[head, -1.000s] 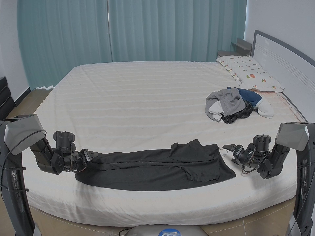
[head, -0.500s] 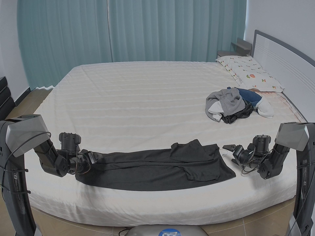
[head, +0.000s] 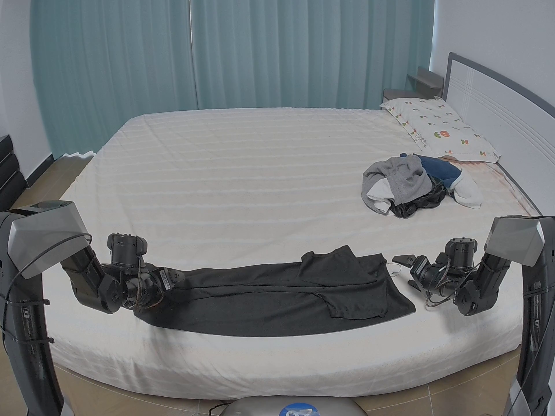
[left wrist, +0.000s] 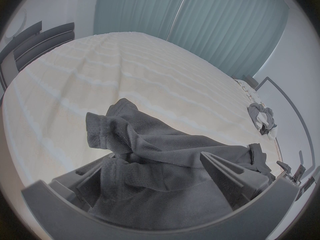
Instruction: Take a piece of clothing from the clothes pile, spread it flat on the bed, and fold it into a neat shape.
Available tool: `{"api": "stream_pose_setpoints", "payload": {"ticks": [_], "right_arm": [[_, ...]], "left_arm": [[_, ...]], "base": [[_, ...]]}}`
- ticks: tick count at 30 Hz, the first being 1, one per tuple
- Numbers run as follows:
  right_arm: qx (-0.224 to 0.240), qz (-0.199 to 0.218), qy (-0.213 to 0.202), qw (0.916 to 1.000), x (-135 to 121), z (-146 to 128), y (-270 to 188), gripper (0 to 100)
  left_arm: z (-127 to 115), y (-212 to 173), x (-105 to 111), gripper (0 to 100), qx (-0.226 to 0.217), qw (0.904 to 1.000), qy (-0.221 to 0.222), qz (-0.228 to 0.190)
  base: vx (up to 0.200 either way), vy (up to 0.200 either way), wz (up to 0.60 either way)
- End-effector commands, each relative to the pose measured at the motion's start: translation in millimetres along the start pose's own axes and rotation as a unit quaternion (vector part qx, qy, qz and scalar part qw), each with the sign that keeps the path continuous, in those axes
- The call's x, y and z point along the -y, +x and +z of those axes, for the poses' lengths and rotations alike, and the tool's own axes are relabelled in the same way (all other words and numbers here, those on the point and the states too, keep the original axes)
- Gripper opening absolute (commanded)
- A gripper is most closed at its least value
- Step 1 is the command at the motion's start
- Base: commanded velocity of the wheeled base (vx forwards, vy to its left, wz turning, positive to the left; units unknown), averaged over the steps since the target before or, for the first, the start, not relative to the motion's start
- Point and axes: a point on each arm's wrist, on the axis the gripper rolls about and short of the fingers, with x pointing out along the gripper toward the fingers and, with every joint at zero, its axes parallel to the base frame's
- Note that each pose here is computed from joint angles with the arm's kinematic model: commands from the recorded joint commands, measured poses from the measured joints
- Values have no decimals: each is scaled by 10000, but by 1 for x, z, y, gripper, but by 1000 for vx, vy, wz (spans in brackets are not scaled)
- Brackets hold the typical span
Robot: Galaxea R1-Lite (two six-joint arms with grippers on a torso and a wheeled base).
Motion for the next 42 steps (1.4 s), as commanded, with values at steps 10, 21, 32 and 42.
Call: {"api": "stream_pose_setpoints", "payload": {"ticks": [10,21,32,42], "right_arm": [[-1,-4,0,10000,0,0,0,100],[-6,-9,3,10000,0,-1,0,100],[-6,-9,3,10000,0,-1,0,100],[-7,1,0,10000,0,0,0,100]], "left_arm": [[3,3,-1,0,34,10000,-46,9],[4,-1,-11,0,39,9997,161,176],[22,-16,-16,0,352,9992,95,190],[21,-12,-23,0,269,9993,213,159]], "base": [[0,0,0],[0,0,0],[0,0,0],[0,0,0]]}}
